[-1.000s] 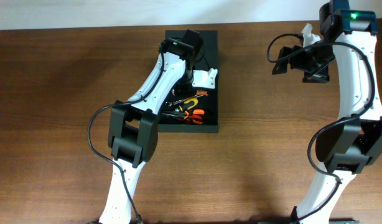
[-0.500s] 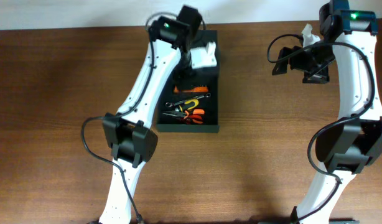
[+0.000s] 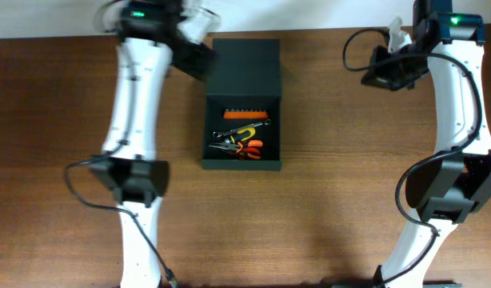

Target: Pack container

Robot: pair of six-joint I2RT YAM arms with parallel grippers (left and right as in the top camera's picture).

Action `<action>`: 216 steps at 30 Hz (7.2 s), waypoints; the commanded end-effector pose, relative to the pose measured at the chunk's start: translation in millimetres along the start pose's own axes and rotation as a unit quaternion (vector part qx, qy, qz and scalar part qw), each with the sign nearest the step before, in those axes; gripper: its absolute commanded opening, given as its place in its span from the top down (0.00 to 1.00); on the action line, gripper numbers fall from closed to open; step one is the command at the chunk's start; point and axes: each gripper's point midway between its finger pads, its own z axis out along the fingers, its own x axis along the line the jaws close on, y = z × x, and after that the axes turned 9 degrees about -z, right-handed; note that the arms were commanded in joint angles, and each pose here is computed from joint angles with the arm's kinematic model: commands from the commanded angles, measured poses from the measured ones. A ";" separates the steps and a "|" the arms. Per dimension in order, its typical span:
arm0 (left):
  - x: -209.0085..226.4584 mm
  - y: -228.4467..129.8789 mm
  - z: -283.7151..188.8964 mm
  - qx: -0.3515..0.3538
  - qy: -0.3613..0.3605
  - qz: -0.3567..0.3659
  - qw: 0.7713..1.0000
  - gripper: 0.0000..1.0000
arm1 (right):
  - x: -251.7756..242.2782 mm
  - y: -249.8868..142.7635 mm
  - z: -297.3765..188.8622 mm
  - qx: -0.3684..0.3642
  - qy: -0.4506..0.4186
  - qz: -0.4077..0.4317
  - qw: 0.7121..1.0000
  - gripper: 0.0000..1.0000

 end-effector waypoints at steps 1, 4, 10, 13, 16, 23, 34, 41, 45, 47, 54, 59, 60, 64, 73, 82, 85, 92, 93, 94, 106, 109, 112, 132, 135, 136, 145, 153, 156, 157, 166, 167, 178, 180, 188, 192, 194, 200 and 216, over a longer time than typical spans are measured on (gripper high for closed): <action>45.5 4.6 -16.4 -0.037 -0.044 -0.158 0.986 0.59 | 11.5 10.9 9.2 -0.014 0.042 0.029 0.999 0.96; 61.2 5.0 -12.5 -0.047 -0.088 -0.186 0.978 0.84 | 18.9 20.9 19.8 -0.024 0.077 0.022 0.997 0.96; 55.8 5.1 23.3 -0.043 -0.235 -0.197 0.951 0.98 | 37.9 22.5 67.0 0.002 0.156 0.002 0.988 0.96; 49.8 0.3 51.4 -0.027 -0.277 -0.200 0.939 0.98 | 51.4 20.0 87.9 0.013 0.208 -0.020 0.978 0.96; 40.6 -2.1 75.1 -0.021 -0.329 -0.203 0.922 0.98 | 57.1 15.0 109.0 0.028 0.224 -0.026 0.974 0.96; 38.7 -29.8 137.9 0.032 -0.353 -0.236 0.905 0.98 | 73.1 1.2 144.6 0.051 0.235 -0.071 0.968 0.96; 24.7 -51.1 187.9 0.082 -0.335 -0.257 0.903 0.98 | 73.1 -7.0 183.6 0.067 0.224 -0.080 0.969 0.96; 9.1 -46.3 202.0 0.081 -0.338 -0.248 0.904 0.98 | 64.4 -11.6 199.8 0.076 0.218 -0.074 0.970 0.96; 1.1 -49.2 209.8 0.090 -0.337 -0.246 0.904 0.98 | 59.8 -15.2 210.8 0.082 0.218 -0.068 0.970 0.96; -0.8 -51.7 214.6 0.095 -0.335 -0.249 0.904 0.98 | 58.7 -15.8 213.5 0.082 0.218 -0.068 0.970 0.96; -4.1 -45.1 220.4 0.082 -0.337 -0.245 0.905 0.98 | 60.4 -6.9 217.1 0.062 0.219 -0.083 0.970 0.96; -9.0 -32.9 217.3 0.059 -0.360 -0.238 0.900 0.98 | 72.8 -1.5 222.5 0.046 0.223 -0.107 0.968 0.96; -9.1 -31.3 216.8 0.057 -0.362 -0.240 0.899 0.98 | 76.8 0.3 224.6 0.041 0.224 -0.115 0.967 0.96; -11.1 -24.8 214.2 0.047 -0.376 -0.241 0.894 0.98 | 90.5 4.6 231.4 0.028 0.228 -0.128 0.965 0.96; -20.6 -7.3 199.5 0.012 -0.433 -0.223 0.873 0.98 | 103.3 7.7 236.1 0.016 0.234 -0.146 0.961 0.96; -27.0 -0.5 188.4 -0.001 -0.467 -0.215 0.858 0.98 | 108.3 20.8 214.6 -0.007 0.310 -0.133 0.942 0.96; -30.8 10.4 175.5 -0.023 -0.499 -0.200 0.843 0.98 | 117.2 25.7 196.9 -0.019 0.365 -0.135 0.921 0.96; -33.0 30.8 148.5 -0.051 -0.524 -0.185 0.830 0.98 | 132.0 33.5 169.5 -0.027 0.412 -0.135 0.901 0.96; -32.9 33.8 144.4 -0.055 -0.524 -0.183 0.830 0.98 | 134.2 34.6 165.7 -0.028 0.413 -0.136 0.900 0.96; -32.2 37.6 138.9 -0.062 -0.524 -0.177 0.831 0.98 | 135.7 35.5 162.6 -0.028 0.413 -0.137 0.900 0.96; -26.7 59.0 71.4 -0.101 -0.498 -0.159 0.847 0.98 | 156.1 50.9 97.6 -0.061 0.372 -0.165 0.911 0.96; -29.7 53.2 59.4 -0.092 -0.496 -0.158 0.849 0.98 | 159.7 50.1 75.7 -0.071 0.346 -0.179 0.918 0.96; -30.1 41.0 53.7 -0.072 -0.468 -0.159 0.867 0.98 | 163.7 44.5 55.1 -0.075 0.312 -0.199 0.926 0.96; -31.9 20.1 -54.9 -0.079 -0.341 -0.115 0.930 0.98 | 183.9 -35.6 8.7 0.020 0.175 -0.250 0.952 0.96; -25.6 19.4 -59.9 -0.081 -0.307 -0.120 0.941 0.98 | 185.6 -42.1 0.6 0.022 0.150 -0.261 0.953 0.96; -20.6 18.2 -58.5 -0.080 -0.280 -0.118 0.949 0.98 | 185.7 -44.2 -3.1 0.020 0.135 -0.267 0.954 0.96; -19.4 18.0 -94.1 -0.107 -0.107 -0.076 0.986 0.98 | 195.6 -59.7 -44.1 -0.017 0.003 -0.308 0.951 0.96; 2.7 3.4 -223.0 -0.223 0.042 -0.069 0.972 0.98 | 198.8 -68.5 -86.5 -0.058 -0.030 -0.316 0.946 0.96; 1.9 -10.2 -270.7 -0.265 0.068 -0.069 0.959 0.95 | 193.0 -73.1 -97.6 -0.061 -0.046 -0.316 0.946 0.96; 2.5 -15.5 -283.1 -0.275 0.078 -0.071 0.956 0.94 | 191.1 -75.0 -100.1 -0.060 -0.051 -0.315 0.946 0.96; 35.6 -46.1 -284.4 -0.216 0.184 -0.091 0.955 0.85 | 185.9 -80.8 -106.4 -0.055 -0.061 -0.313 0.946 0.96; 38.1 -48.3 -276.0 -0.199 0.188 -0.088 0.958 0.84 | 184.2 -80.3 -106.6 -0.055 -0.066 -0.313 0.946 0.96; 7.4 -96.5 -264.0 -0.158 0.121 -0.077 0.977 0.78 | 181.6 -90.4 -106.2 -0.035 -0.063 -0.310 0.948 0.96; 2.8 -107.8 -244.5 -0.132 0.105 -0.076 0.983 0.75 | 181.4 -89.9 -104.0 -0.033 -0.063 -0.310 0.948 0.96; -35.1 -121.8 -118.1 -0.040 -0.051 -0.015 0.998 0.76 | 186.9 -85.8 -56.8 0.003 -0.026 -0.301 0.953 0.96; -44.3 -124.8 -72.4 -0.030 -0.096 -0.010 0.995 0.84 | 184.7 -94.8 -17.1 0.060 -0.002 -0.274 0.960 0.96; -50.0 -130.4 -53.8 -0.017 -0.117 -0.003 0.993 0.87 | 185.5 -102.4 2.0 0.091 0.018 -0.266 0.960 0.96; -63.8 -142.9 -7.9 0.024 -0.142 0.012 0.989 0.90 | 182.5 -129.9 52.3 0.172 0.032 -0.262 0.949 0.96; -43.7 -166.4 44.3 0.091 -0.104 0.011 0.990 0.91 | 165.7 -168.8 69.4 0.250 0.004 -0.284 0.926 0.96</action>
